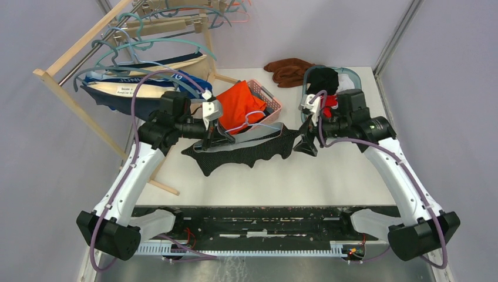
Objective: Remove the underwear clipped to the hanger
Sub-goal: Remove the underwear from the hanger.
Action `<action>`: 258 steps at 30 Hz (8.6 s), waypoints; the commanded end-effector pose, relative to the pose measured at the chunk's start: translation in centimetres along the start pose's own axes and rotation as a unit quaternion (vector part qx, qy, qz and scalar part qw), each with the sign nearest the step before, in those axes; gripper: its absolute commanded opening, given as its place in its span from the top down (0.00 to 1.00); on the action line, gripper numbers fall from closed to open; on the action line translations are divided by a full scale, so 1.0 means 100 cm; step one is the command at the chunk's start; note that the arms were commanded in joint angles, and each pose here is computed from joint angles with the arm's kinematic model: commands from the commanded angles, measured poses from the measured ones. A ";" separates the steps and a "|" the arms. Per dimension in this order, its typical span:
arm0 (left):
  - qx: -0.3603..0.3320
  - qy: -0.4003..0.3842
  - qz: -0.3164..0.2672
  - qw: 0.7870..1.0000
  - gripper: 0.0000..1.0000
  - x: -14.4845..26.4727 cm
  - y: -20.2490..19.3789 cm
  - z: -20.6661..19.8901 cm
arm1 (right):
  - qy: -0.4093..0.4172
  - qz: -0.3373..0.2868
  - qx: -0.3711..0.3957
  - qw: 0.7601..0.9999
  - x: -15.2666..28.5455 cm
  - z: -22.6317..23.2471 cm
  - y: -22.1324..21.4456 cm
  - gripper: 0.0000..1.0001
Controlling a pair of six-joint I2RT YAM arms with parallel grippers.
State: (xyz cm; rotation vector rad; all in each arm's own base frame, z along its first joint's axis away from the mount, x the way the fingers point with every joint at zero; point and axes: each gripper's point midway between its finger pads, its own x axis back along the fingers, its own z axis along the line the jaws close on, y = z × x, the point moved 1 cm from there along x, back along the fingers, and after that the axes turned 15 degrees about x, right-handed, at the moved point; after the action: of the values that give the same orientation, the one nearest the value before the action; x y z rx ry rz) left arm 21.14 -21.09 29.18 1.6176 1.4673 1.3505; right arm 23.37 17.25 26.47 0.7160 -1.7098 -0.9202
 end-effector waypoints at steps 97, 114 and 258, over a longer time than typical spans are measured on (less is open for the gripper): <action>-0.125 -0.015 0.091 0.988 0.81 0.016 -0.038 -0.024 | 0.066 -0.006 0.097 0.993 0.056 0.041 -0.001 0.99; -0.163 0.147 0.215 0.952 0.97 0.067 -0.067 0.008 | 0.031 -0.035 0.103 0.994 0.059 0.035 0.009 0.99; -0.069 0.050 0.044 0.995 0.20 0.004 0.016 -0.010 | 0.136 -0.126 0.048 0.981 0.008 0.027 0.068 0.99</action>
State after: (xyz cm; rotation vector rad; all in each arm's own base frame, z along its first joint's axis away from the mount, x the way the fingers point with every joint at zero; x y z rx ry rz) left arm 21.58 -19.71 30.74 1.5623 1.3449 1.6578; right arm 21.22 19.78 30.33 0.9823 -1.4779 -0.8550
